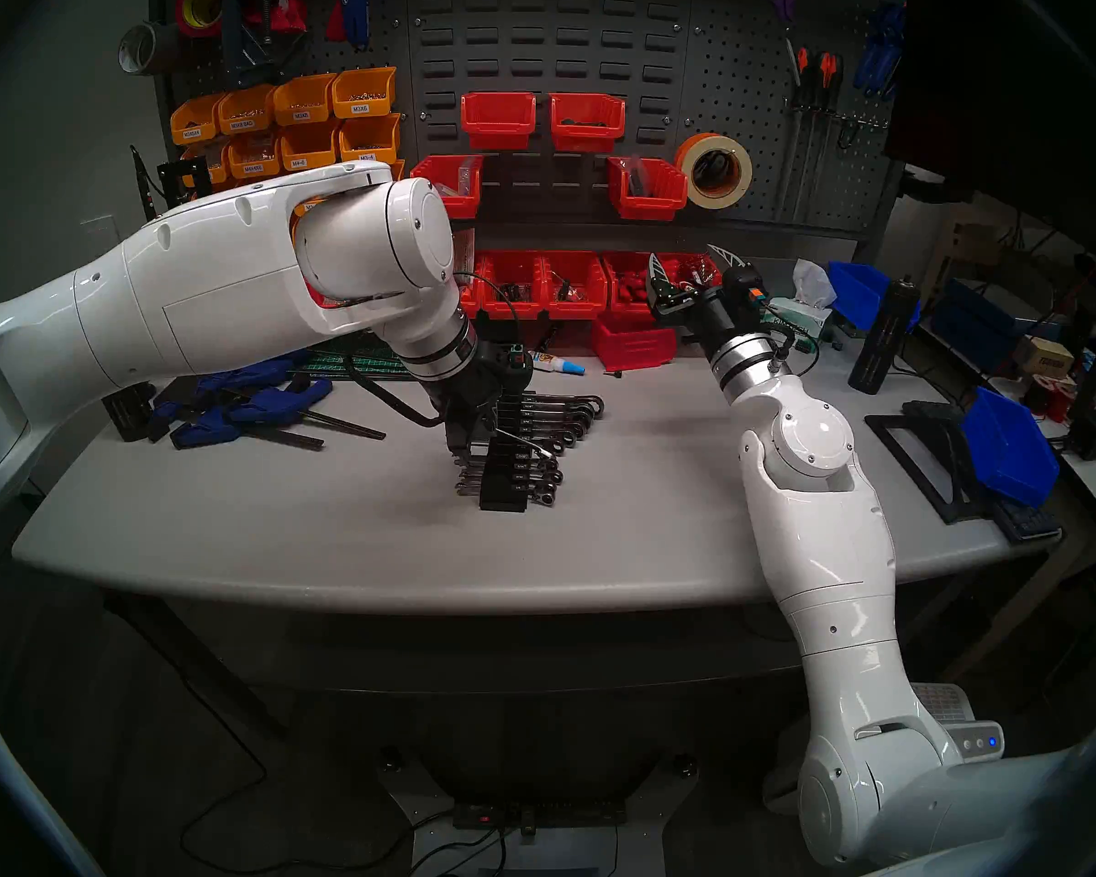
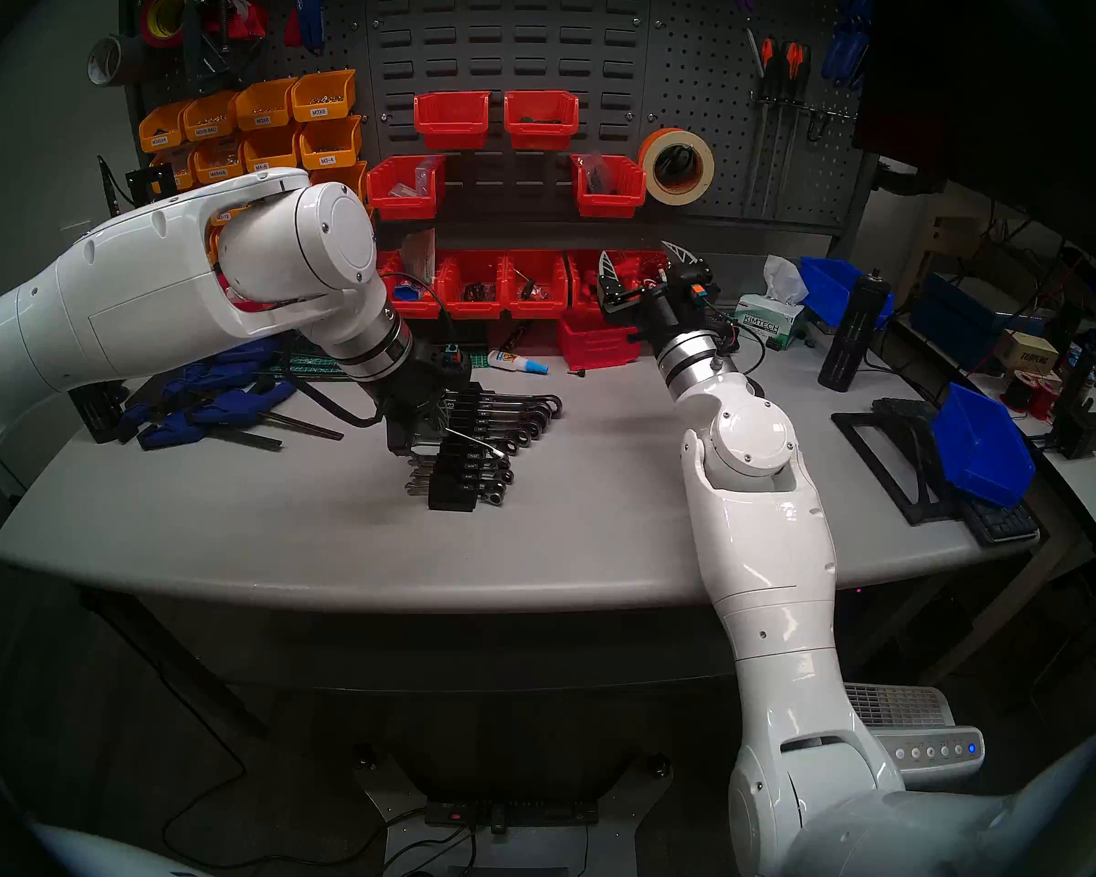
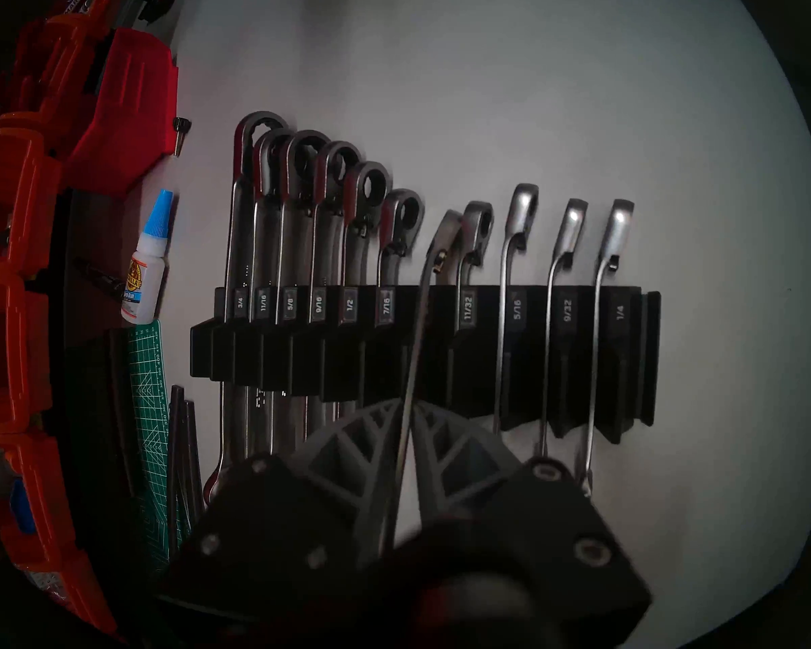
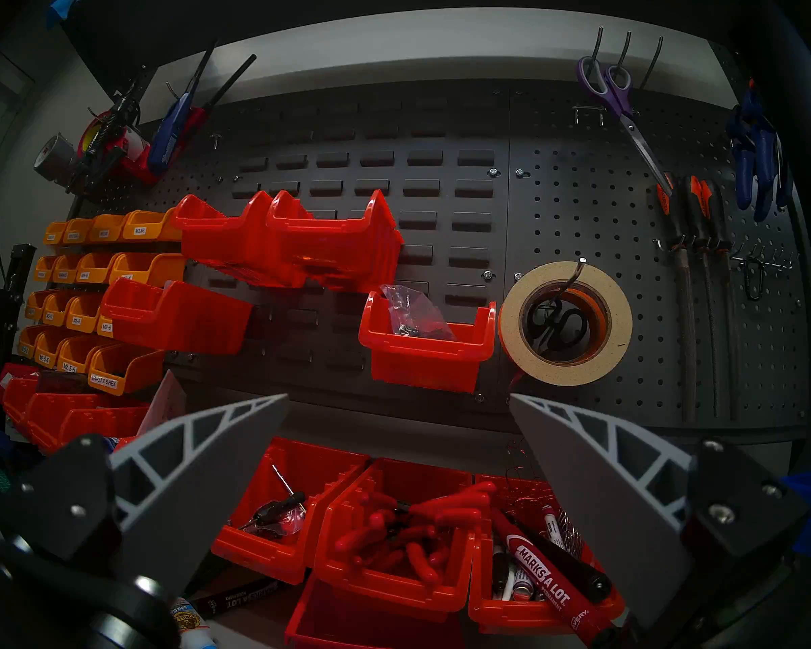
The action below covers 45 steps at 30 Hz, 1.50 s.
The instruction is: Put the wrenches on the table into the correct slot in the case
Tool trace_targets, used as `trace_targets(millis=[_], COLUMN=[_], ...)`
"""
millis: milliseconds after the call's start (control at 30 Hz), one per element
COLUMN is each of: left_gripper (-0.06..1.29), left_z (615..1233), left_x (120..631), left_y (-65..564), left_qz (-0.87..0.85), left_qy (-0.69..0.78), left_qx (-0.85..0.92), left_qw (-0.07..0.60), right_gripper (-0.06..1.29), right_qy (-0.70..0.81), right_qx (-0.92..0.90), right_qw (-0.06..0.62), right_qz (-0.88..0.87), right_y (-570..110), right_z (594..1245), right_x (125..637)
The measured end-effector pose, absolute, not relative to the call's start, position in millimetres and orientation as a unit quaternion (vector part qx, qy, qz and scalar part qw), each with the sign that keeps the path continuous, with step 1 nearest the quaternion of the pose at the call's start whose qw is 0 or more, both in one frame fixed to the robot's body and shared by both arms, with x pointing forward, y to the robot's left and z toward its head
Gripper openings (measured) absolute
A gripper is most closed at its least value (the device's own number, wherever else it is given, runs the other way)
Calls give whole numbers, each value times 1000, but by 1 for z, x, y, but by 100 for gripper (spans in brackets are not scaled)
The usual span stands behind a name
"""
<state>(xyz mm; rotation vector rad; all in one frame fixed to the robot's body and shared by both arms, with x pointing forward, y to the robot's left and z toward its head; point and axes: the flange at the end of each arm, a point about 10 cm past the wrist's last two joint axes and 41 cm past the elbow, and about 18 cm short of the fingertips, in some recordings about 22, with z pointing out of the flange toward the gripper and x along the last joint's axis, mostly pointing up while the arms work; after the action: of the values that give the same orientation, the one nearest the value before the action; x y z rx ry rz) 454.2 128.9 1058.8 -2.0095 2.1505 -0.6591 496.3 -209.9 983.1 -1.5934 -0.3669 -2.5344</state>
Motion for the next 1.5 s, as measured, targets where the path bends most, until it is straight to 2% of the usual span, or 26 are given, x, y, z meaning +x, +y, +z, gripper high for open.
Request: trace_targets(millis=[267,1500], left_gripper=[22,19], left_z=[1060,1040], left_x=[454,458], left_y=[133,141], left_qz=[-218,-198], left_qy=[709,709], left_qx=[-668,-674], left_qw=[62,52], right_gripper=[124,124], right_qy=[-121,-121], right_qx=[-527,-527], right_qw=[63,63], right_qz=[-839,-839], right_y=[-210,-210], right_z=[983,983], right_x=[496,496])
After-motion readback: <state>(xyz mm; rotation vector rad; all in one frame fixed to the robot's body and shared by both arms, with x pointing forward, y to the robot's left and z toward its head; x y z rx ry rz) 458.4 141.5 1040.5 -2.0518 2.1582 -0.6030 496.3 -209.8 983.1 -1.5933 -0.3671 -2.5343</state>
